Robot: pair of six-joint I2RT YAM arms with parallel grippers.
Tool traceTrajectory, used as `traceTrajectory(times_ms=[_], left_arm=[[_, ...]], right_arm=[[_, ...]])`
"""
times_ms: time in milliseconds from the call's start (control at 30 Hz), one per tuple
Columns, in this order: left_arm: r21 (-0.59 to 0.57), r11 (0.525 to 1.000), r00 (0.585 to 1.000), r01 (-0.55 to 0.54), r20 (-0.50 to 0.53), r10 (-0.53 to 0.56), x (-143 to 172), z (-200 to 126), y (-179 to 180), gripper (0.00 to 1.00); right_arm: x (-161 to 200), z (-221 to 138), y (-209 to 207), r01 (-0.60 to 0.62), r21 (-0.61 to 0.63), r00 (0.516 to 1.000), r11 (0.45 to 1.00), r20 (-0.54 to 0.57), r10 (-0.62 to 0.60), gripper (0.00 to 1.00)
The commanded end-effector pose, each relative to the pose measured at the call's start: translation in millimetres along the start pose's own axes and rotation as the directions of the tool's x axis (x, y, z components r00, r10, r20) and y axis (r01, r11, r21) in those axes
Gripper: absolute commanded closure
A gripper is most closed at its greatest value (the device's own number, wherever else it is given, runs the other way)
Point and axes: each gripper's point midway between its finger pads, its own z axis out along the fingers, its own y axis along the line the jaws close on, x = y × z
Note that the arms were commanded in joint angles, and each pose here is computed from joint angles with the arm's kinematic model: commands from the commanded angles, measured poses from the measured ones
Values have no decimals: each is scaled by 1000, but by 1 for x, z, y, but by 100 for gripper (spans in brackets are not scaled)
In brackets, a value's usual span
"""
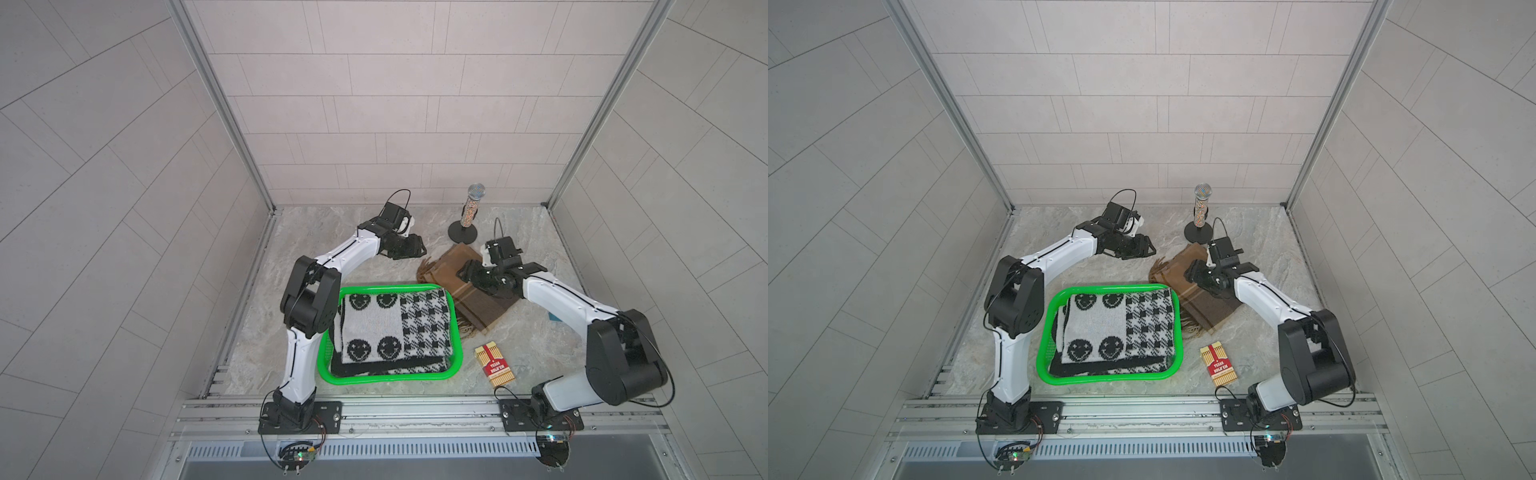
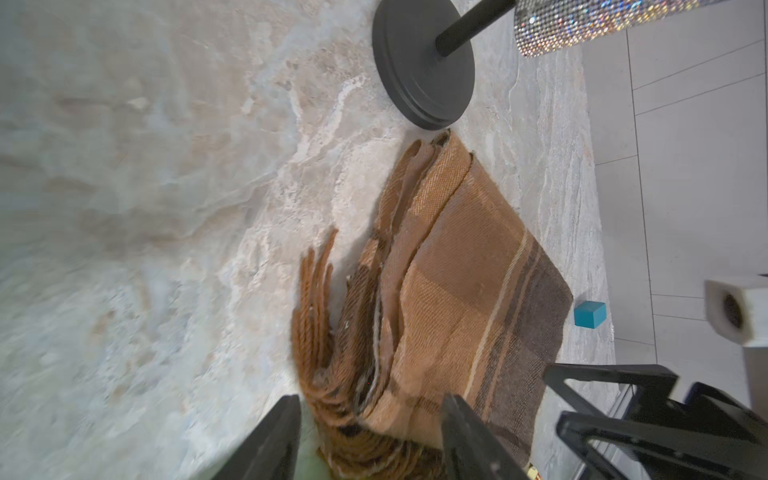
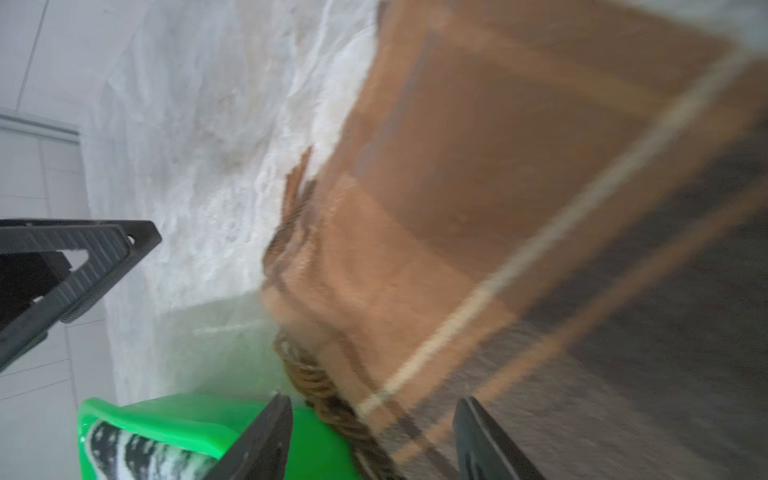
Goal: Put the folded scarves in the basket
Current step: Pick up the scarf at the center of the board.
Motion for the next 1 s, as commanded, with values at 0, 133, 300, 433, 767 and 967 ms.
traceTrajectory(times_ms=[0, 133, 300, 433, 767, 967], left_arm=[[17, 998, 996, -68, -61, 69, 7, 22, -3, 37], [35, 994, 990, -106, -85, 108, 6, 47, -6, 32], [32, 987, 983, -155, -94, 157, 2, 77, -7, 29], [11, 985, 980, -171, -99, 171, 0, 97, 0, 28], [-17, 958, 940, -286, -202, 276, 16, 132, 2, 26], [-11, 956, 927, -292, -250, 280, 32, 134, 2, 29]], right_arm=[[1, -17, -54, -189, 109, 981, 976, 68, 182, 28], [-2, -35, -89, -288, 151, 952, 946, 151, 266, 24], [10, -37, -111, -354, 168, 932, 920, 148, 332, 21], [19, -29, -114, -371, 166, 928, 914, 103, 358, 20], [41, -20, -124, -398, 178, 917, 900, 43, 397, 20], [44, -15, -130, -411, 181, 911, 894, 54, 408, 20]])
